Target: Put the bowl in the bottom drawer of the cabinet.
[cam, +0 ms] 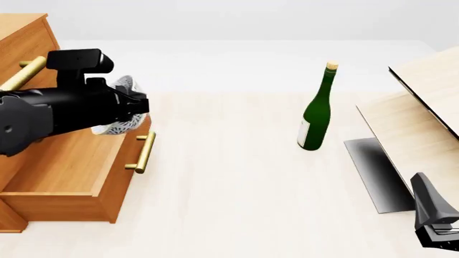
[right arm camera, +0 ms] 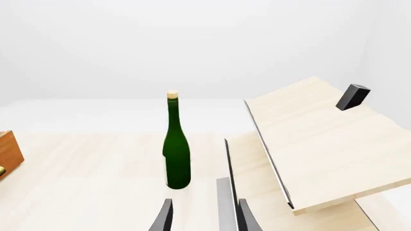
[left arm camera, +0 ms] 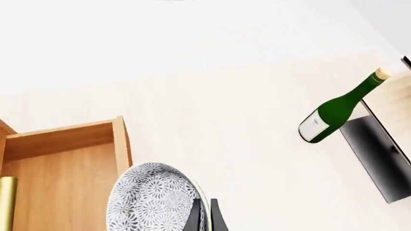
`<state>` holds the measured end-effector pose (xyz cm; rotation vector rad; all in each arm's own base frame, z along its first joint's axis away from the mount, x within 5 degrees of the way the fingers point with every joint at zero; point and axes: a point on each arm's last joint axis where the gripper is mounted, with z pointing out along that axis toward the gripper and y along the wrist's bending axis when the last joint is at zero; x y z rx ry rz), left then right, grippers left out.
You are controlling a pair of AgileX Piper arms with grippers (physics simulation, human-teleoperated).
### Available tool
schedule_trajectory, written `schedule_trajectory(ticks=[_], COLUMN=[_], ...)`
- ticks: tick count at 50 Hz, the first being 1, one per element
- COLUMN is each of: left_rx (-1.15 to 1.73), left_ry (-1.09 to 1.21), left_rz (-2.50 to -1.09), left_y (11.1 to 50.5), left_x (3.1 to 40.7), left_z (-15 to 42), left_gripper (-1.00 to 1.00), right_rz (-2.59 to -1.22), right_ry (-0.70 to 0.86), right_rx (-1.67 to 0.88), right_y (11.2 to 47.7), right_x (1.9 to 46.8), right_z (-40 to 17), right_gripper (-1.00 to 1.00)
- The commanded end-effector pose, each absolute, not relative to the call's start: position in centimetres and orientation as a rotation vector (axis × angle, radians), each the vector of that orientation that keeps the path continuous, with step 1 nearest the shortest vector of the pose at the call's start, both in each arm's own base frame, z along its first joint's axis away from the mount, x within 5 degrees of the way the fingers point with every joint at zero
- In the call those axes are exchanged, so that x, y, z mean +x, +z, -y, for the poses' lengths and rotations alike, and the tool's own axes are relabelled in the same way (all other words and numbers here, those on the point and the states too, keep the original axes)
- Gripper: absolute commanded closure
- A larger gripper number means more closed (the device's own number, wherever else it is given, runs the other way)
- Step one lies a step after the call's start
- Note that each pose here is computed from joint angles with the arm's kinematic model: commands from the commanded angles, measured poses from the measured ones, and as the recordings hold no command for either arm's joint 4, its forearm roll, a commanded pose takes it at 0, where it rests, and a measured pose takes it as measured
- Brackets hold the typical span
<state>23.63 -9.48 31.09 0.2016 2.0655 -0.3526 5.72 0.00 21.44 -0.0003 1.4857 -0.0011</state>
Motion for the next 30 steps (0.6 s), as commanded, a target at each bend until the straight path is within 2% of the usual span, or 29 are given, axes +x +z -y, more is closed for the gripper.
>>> schedule_trajectory(ticks=[1,30], left_rx=[0.171,0.045], left_ry=[-0.327,-0.282], left_rz=[-2.044,-2.044], left_y=[31.3,30.0], left_x=[23.1,22.7], left_z=[8.3,5.7], left_gripper=[1.0,1.0], right_rz=[-1.486,-1.486], right_ry=[-0.001,-0.001], right_rx=[0.0,0.0], right_y=[21.4,21.4], right_x=[5.7,5.7], right_z=[0.0,0.0], right_gripper=[-1.0,-1.0])
